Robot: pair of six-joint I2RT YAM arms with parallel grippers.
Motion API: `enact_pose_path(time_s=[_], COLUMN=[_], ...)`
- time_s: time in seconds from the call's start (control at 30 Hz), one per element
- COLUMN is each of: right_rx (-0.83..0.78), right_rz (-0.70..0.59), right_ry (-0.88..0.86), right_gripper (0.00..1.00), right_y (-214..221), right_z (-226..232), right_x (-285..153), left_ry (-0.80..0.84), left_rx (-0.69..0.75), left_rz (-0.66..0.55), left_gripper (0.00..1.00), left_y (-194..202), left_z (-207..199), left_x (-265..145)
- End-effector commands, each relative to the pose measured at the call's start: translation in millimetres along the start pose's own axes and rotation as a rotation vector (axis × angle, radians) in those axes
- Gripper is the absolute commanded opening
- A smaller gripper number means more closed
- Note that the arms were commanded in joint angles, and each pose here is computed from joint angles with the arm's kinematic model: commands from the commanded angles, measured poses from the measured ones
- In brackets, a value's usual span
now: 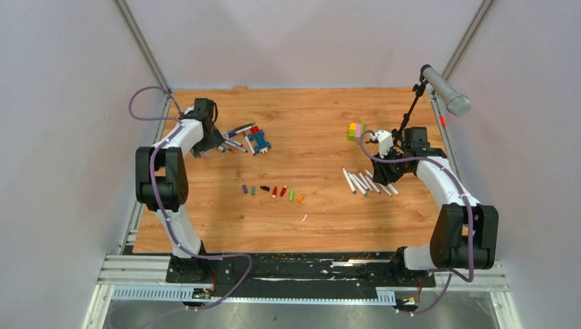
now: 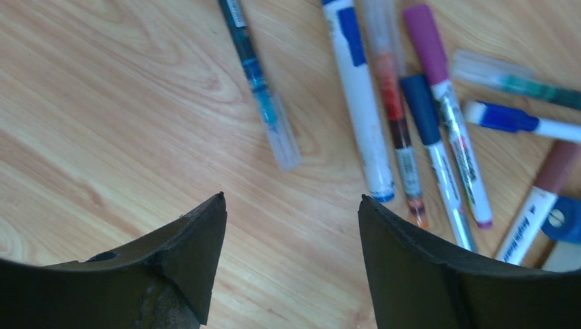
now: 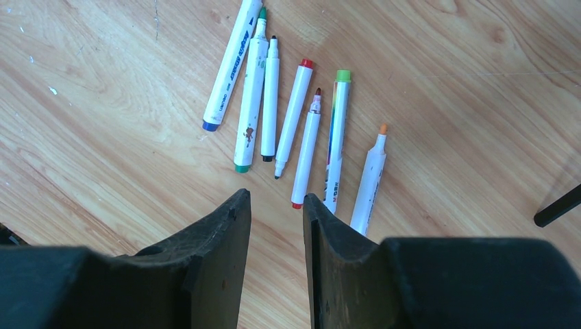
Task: Open the pen caps
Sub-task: Pick up the pen from the center of the board.
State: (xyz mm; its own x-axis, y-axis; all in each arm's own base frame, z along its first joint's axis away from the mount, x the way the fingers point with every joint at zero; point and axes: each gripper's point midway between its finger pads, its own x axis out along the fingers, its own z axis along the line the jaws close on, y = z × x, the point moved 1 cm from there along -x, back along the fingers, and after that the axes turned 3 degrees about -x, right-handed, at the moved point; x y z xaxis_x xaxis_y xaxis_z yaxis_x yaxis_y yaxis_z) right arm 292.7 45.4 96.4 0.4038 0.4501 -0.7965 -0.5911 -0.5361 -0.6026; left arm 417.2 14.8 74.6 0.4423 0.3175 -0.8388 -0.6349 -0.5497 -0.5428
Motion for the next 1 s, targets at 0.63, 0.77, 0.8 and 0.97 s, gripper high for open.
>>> enact_pose_path(time_s=[0.63,0.77,0.8,0.97], right_rx=[-0.073,-0.073,-0.072,-0.073], right_rz=[-0.06,-0.061,-0.061,-0.061], right_ry=[-0.006,-0.006,-0.006,-0.005], right_gripper=[0.35,0.35,0.35,0.35], right_y=[-24,-24,-24,-24], right_z=[3,3,3,3], right_x=[-8,-8,-9,-9], left_ry=[-0.038,-0.045,-0.049,-0.058], left_rx=[-0.058,-0.052,-0.05,-0.037], left_rz=[0.131,0.153,0.158,0.167], left_gripper=[0.44,0.39,0.37,0.28], left_y=[-15,-7,-5,-1], left_z=[18,22,23,26], left_x=[51,54,55,56])
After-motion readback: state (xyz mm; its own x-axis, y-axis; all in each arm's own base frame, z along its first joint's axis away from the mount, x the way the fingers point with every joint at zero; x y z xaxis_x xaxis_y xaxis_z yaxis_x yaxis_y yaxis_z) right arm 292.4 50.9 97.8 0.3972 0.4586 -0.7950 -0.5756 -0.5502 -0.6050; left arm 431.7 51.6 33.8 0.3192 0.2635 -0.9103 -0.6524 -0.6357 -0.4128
